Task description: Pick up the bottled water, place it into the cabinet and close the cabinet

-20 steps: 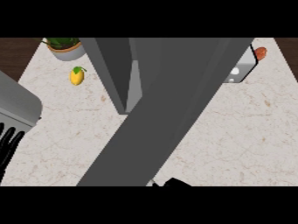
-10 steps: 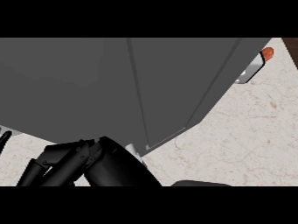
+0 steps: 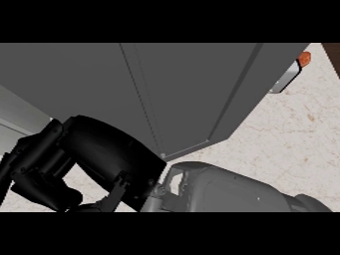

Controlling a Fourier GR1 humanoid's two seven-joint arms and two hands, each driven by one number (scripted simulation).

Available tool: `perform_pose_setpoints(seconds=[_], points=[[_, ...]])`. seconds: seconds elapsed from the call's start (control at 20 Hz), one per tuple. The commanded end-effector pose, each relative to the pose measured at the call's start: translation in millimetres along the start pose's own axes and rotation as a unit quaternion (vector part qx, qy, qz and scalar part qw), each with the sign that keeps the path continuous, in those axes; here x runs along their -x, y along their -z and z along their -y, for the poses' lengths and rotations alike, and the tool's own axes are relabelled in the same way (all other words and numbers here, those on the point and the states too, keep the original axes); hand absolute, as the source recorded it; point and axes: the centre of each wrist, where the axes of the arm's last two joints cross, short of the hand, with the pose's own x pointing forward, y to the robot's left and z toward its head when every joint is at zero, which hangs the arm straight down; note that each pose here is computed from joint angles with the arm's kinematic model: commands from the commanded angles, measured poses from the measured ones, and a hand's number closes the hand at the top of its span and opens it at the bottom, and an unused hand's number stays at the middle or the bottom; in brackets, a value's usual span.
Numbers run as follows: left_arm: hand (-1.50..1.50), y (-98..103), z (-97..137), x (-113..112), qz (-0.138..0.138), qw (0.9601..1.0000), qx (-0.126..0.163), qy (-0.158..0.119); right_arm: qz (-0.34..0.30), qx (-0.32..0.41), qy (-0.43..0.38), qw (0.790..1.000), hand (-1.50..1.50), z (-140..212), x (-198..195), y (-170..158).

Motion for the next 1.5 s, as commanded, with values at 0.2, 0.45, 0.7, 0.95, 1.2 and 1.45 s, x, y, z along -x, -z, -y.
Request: perform_pose_setpoints(seconds=[0.2, 0.45, 0.7, 0.95, 1.2, 1.45], points=[[-1.5, -7, -1, -13, -0.002, 0.9998, -0.017, 0.009, -0.004, -0.004, 0.031, 1.0, 1.5, 65, 13, 12], [-1.5, -9, 7, 4, -0.018, 0.9996, -0.016, 0.012, 0.008, 0.036, 0.009, 0.999, 1.5, 93, 22, 4], [-1.5, 6, -5, -24, -0.01, 0.9999, -0.009, 0.005, 0.031, 0.131, -0.038, 0.99, 1.5, 130, 15, 12], [-1.5, 11, 1, -19, -0.007, 0.9999, -0.009, 0.003, 0.024, 0.179, -0.069, 0.981, 1.5, 168, 18, -7], [-1.5, 1, 6, -17, -0.017, 0.9998, -0.001, -0.005, 0.031, 0.213, -0.076, 0.974, 1.5, 173, 21, -7], [-1.5, 4, 15, -11, -0.011, 0.9999, 0.005, -0.006, 0.053, 0.227, -0.097, 0.968, -1.5, 178, 1, -3]])
